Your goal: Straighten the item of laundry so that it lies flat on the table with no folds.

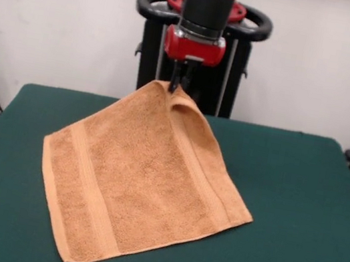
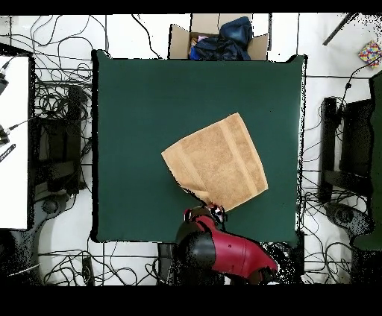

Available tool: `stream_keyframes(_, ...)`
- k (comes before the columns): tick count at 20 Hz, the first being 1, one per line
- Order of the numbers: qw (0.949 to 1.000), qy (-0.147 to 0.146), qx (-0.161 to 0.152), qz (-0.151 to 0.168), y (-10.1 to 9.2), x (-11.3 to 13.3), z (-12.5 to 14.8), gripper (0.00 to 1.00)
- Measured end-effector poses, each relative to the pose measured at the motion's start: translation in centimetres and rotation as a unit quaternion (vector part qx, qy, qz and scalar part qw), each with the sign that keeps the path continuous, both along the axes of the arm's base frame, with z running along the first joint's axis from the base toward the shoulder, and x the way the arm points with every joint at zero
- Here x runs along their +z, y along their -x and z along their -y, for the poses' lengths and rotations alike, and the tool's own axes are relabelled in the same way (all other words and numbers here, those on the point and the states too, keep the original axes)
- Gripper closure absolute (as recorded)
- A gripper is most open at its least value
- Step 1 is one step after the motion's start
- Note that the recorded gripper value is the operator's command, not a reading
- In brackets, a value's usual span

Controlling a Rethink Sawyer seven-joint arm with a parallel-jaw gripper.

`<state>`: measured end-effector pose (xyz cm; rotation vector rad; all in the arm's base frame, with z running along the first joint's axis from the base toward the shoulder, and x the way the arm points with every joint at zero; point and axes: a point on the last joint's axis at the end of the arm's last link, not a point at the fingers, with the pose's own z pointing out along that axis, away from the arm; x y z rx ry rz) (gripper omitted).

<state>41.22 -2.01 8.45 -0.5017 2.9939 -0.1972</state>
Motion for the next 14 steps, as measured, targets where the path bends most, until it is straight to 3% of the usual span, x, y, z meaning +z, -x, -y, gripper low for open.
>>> stream_keyframes(2, 1.0, 0.0, 0.0, 0.0, 0.04, 0.0, -0.04, 1.0)
stream_keyframes(3, 1.0, -0.001, -0.001, -0.001, 0.13, -0.01, -0.13, 0.0)
stream_keyframes(14, 0.9999, -0.002, -0.011, 0.007, 0.54, 0.13, -0.73, 0.0)
